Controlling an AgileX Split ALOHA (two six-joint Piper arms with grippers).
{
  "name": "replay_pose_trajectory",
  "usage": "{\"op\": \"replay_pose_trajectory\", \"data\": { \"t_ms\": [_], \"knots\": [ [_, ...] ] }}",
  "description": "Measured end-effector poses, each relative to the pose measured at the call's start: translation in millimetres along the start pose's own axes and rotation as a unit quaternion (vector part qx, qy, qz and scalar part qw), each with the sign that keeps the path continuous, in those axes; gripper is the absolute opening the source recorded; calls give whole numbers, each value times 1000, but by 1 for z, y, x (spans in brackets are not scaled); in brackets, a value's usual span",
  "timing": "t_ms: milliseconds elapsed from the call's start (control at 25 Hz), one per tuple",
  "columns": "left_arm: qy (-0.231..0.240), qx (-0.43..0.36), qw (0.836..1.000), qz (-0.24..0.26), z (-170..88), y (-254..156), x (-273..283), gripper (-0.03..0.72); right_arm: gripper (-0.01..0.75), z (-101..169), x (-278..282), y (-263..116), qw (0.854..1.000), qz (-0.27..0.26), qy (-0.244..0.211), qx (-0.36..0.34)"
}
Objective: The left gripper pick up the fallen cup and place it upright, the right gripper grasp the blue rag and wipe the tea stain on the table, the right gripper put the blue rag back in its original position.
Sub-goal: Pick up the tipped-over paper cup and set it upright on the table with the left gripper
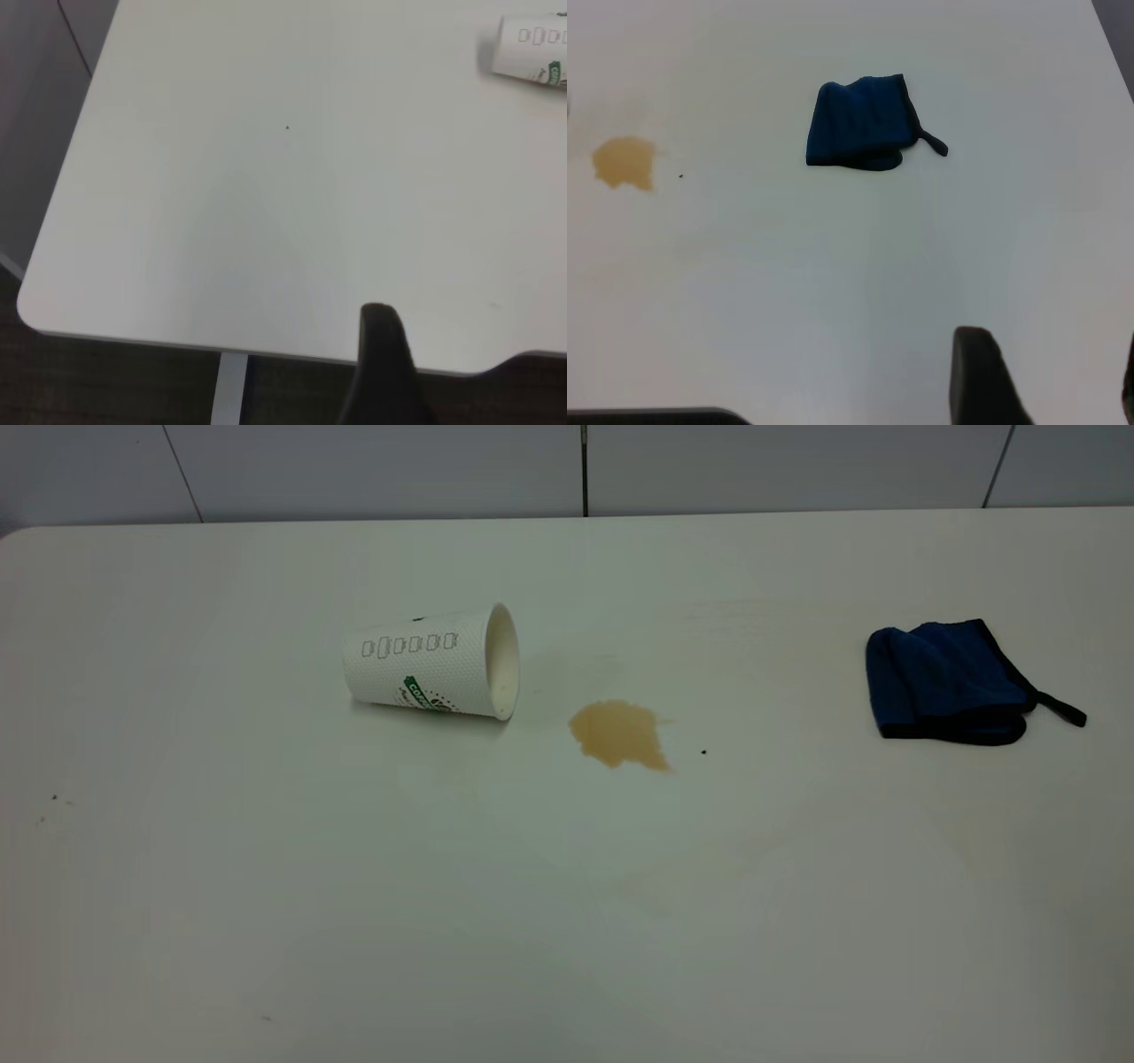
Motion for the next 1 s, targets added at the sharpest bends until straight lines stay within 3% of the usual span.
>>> {"op": "replay_pose_trajectory", "data": {
  "t_ms": [280, 440, 640, 1000],
  "knots": [
    [-18, 0, 1000, -1, -7, 0, 0, 552, 416, 0, 0, 0, 1000, 0, 0, 0],
    [-23, 3, 999, 27, -7, 7, -7, 552, 416, 0, 0, 0, 1000, 0, 0, 0],
    [-28, -6, 997, 75, -6, 42, -28, 552, 416, 0, 0, 0, 1000, 0, 0, 0],
    [-43, -54, 987, 148, -4, 140, -104, 552, 416, 0, 0, 0, 1000, 0, 0, 0]
  ]
}}
Point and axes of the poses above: a point on each arm's last joint axis where the gripper is mounted, x pointing back along that axis away from the gripper, z along the wrist's bending axis when the last joint is at zero, y = z × x, the point moved 9 cm from there along -x, pointing out along that axis toward the gripper, and after that the axes turned 7 degrees about -x, right-handed, at the moved point
